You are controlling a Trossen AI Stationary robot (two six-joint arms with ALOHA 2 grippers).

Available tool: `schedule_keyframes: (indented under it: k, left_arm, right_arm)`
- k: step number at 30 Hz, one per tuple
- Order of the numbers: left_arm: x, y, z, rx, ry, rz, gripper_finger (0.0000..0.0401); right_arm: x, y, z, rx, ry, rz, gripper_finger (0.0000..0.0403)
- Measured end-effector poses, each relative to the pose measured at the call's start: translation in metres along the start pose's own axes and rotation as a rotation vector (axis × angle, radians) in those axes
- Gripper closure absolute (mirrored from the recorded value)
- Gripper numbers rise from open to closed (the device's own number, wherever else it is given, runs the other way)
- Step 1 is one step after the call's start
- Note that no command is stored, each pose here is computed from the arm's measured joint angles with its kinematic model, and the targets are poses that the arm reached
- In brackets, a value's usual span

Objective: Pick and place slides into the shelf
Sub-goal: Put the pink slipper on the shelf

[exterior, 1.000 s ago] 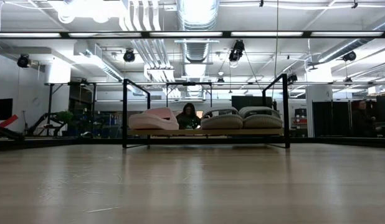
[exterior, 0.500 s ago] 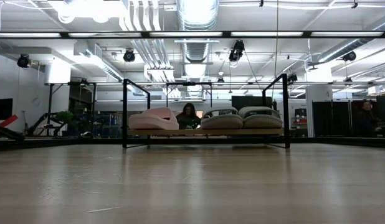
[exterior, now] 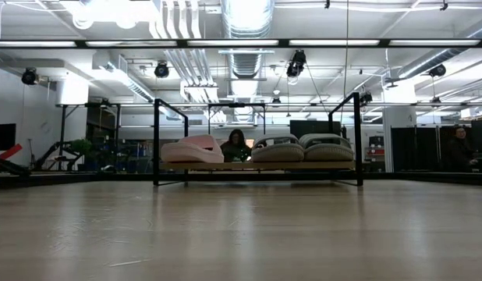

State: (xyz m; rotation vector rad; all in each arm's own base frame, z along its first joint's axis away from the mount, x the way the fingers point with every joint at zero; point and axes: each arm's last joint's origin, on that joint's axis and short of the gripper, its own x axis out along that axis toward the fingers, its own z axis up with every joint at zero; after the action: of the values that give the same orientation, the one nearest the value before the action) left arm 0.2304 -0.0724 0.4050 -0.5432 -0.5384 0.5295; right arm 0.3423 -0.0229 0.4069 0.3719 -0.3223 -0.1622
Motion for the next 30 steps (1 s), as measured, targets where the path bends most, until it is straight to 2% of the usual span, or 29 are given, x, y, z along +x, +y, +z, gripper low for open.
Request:
schedule_keyframes:
  k: [6,12,14,20,25,30]
  left_arm:
    - [-0.001,0.001,0.006,0.090,-0.008,-0.004,0.0388]
    - [-0.004,0.004,0.021,0.081,-0.031,-0.008,0.0332]
    - [-0.006,0.006,0.023,0.125,-0.033,-0.007,0.0310]
    - [-0.013,0.013,0.041,0.375,-0.051,0.003,0.0245]
    - [-0.018,0.021,0.055,0.645,-0.009,0.055,0.0208]
    - [-0.022,0.027,0.058,0.973,0.067,0.071,0.0201]
  right_arm:
    - [0.000,-0.004,0.002,0.004,-0.011,-0.021,0.0369]
    - [0.000,-0.010,0.005,0.024,-0.045,-0.108,0.0369]
    - [0.001,-0.014,0.006,0.021,-0.055,-0.135,0.0369]
    - [-0.001,-0.030,0.012,0.060,-0.033,-0.180,0.0369]
    - [-0.006,-0.063,0.015,0.243,0.120,-0.211,0.0369]
    - [-0.007,-0.099,0.017,0.408,0.240,-0.184,0.0369]
